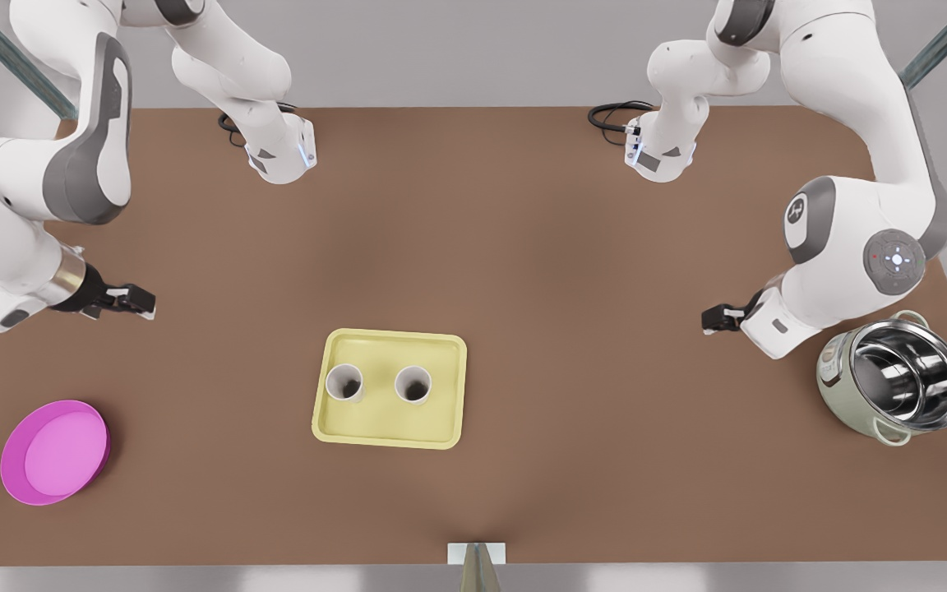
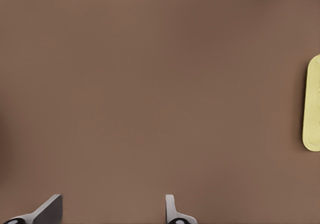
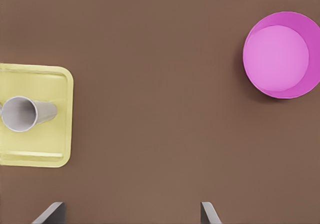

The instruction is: Use the left arm to pick up the white IKEA cup from the tray and place it on the middle-left position; use the right arm to pick up the white IKEA cup from the tray and place it on the middle-right position

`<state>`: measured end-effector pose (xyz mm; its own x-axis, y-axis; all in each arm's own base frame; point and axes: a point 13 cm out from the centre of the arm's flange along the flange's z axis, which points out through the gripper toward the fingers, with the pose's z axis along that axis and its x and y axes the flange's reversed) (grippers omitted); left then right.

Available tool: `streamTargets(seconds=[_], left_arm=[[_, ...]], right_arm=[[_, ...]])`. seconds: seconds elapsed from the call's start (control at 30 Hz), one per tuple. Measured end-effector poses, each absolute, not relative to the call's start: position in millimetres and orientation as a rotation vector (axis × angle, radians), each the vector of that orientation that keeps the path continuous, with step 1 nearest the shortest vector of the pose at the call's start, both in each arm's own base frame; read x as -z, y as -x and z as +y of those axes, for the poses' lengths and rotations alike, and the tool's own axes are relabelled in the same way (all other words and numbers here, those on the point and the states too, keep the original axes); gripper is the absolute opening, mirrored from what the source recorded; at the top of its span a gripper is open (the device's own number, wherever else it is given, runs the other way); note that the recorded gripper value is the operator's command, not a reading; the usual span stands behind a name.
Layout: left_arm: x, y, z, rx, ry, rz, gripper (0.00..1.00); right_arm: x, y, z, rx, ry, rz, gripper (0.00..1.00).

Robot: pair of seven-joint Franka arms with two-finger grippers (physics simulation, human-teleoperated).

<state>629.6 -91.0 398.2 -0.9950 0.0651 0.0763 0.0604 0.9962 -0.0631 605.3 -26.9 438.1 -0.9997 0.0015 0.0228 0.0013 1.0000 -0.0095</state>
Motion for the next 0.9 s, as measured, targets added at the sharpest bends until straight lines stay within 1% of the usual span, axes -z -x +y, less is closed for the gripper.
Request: streamTargets(seconds=[0.1, 0.13, 0.2, 0.27, 0.33, 0.4, 0.43, 0.5, 0.6, 0.7, 0.77, 0.9], left_arm=[[-389.2, -639.3, -106.5, -0.091, 0.133, -3.089, 1.0], [-378.3, -643.0, -137.4, -0.077, 0.205, -3.094, 1.0], [-354.4, -641.3, -209.3, -0.075, 0.338, -3.09, 1.0], [-319.7, -646.5, -311.7, -0.098, 0.469, -3.096, 1.0], [-273.1, -631.5, -392.1, -0.082, 0.539, -3.093, 1.0], [-237.7, -627.5, -434.7, -0.071, 0.532, -3.124, 1.0], [-220.1, -636.7, -457.6, -0.089, 0.514, -3.157, 1.0], [-206.2, -643.8, -488.6, -0.127, 0.462, -3.213, 1.0], [-199.7, -638.7, -535.1, -0.198, 0.394, -3.278, 1.0], [-185.1, -627.0, -568.8, -0.233, 0.34, -3.317, 1.0], [-169.6, -621.9, -581.0, -0.237, 0.297, -3.338, 1.0], [-152.2, -624.8, -586.9, -0.234, 0.19, -3.384, 1.0]], right_arm=[[-434.9, -610.6, -8.1, -0.019, -0.043, -3.133, 1.0], [-427.8, -613.7, 1.1, -0.015, -0.062, -3.127, 1.0], [-392.3, -620.2, 48.9, -0.004, -0.157, -3.079, 1.0], [-357.7, -621.5, 109.1, 0.0, -0.258, -3.037, 1.0], [-319.0, -620.3, 160.6, 0.003, -0.328, -3.002, 1.0], [-277.0, -621.9, 200.5, 0.004, -0.356, -2.98, 1.0], [-261.2, -621.8, 217.6, 0.004, -0.362, -2.979, 1.0], [-227.7, -621.5, 247.1, -0.011, -0.371, -2.982, 1.0], [-201.6, -636.1, 253.6, -0.026, -0.314, -3.032, 1.0], [-194.4, -658.2, 228.4, -0.019, -0.188, -3.091, 1.0], [-185.1, -663.6, 212.0, -0.014, -0.117, -3.106, 1.0], [-167.8, -665.3, 193.3, 0.0, -0.016, -3.118, 0.99]])
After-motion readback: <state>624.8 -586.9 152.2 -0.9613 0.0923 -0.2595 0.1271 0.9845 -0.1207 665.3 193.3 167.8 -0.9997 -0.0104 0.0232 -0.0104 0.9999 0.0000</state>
